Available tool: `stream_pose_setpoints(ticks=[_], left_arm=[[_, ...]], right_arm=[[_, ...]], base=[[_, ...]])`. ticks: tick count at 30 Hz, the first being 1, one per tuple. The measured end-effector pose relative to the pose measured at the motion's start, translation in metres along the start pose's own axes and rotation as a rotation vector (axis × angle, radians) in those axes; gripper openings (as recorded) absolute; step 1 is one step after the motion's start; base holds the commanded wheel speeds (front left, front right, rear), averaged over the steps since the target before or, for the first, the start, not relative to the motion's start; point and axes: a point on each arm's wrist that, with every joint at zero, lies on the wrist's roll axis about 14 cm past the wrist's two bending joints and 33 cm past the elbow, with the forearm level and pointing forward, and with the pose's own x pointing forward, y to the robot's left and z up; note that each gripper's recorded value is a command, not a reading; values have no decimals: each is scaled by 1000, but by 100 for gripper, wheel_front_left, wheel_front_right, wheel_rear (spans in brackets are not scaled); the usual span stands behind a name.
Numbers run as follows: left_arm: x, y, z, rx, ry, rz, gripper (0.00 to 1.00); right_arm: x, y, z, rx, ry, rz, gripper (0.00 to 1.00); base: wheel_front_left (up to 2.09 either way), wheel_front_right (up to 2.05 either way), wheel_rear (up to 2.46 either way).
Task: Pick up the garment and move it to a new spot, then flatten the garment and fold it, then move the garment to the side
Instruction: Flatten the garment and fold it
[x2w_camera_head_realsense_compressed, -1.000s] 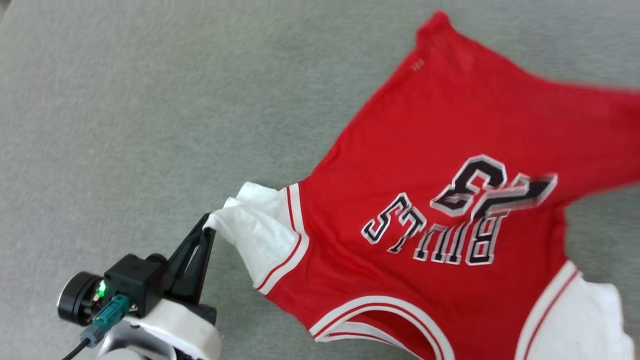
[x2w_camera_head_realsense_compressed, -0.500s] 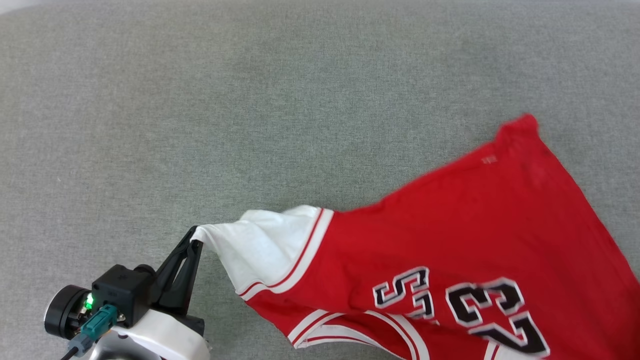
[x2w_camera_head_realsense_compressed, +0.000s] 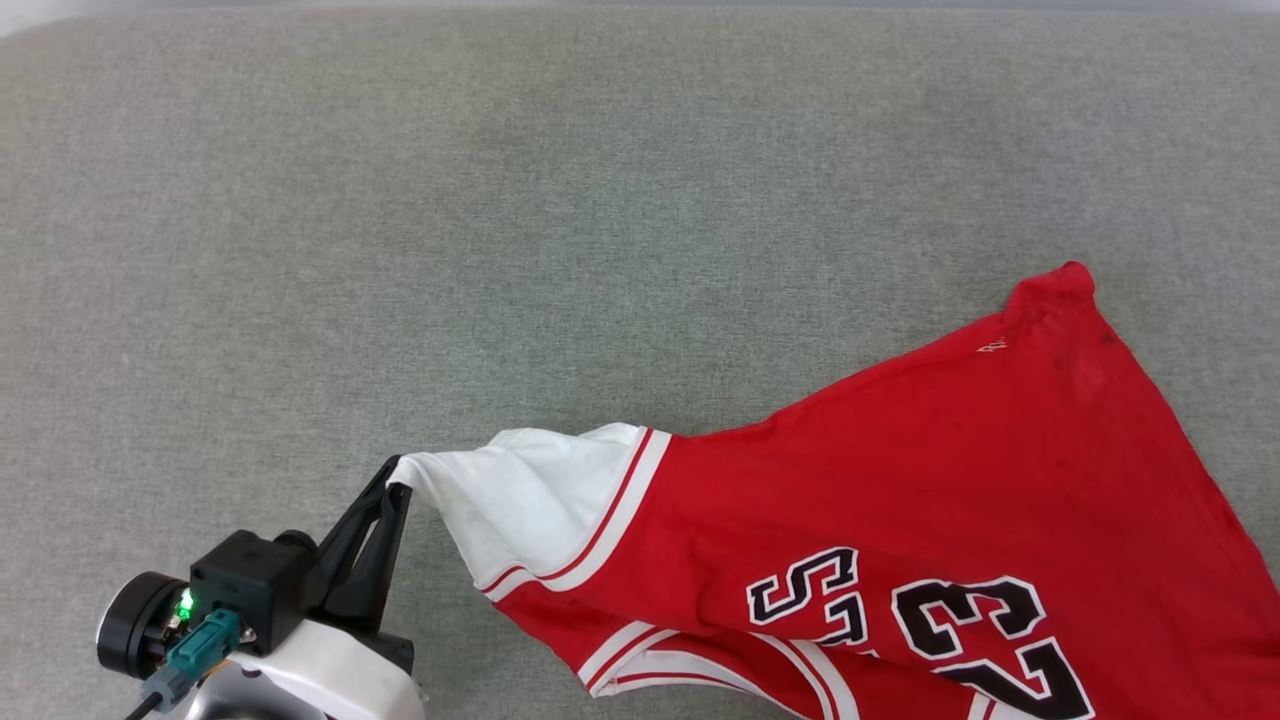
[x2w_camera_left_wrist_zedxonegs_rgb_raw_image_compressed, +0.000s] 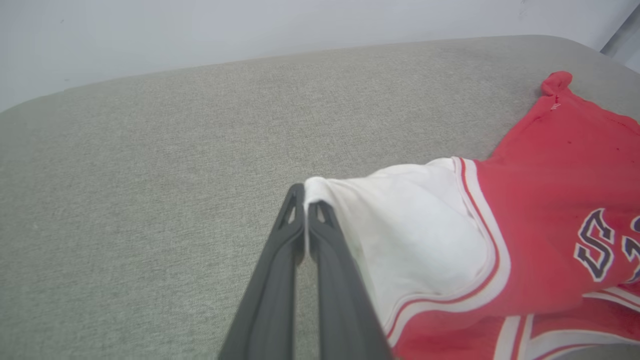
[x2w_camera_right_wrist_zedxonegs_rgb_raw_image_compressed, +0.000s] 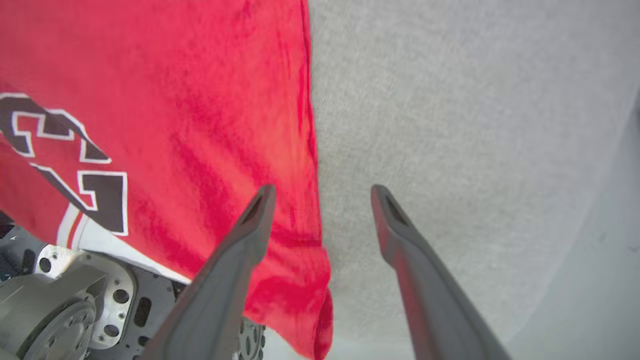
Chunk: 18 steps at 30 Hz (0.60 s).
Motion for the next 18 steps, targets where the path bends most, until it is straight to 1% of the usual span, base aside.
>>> stream_pose_setpoints(ticks=[2,5,9,13,18], left_arm=[[-1,0,-1,-2,4,2,0],[1,0,-2,-6,5,-1,0],[7,1,-2,-5,3,-8,0],[14,3,-6,-5,8,-10,0],[20,7,-12,-10,23,2,0]], right_arm=[[-8,-8,32,-46,-69,-24,100],[-15,-13,70,-121,-128,-47,100],[-8,-9,107,-197,-145,-40,100],[18,4,128,-262,-96,-20,100],[64,22,142,-282,5,4,100]], base=[[0,0,0],[0,0,0],[0,0,0],[0,0,0],[0,0,0]])
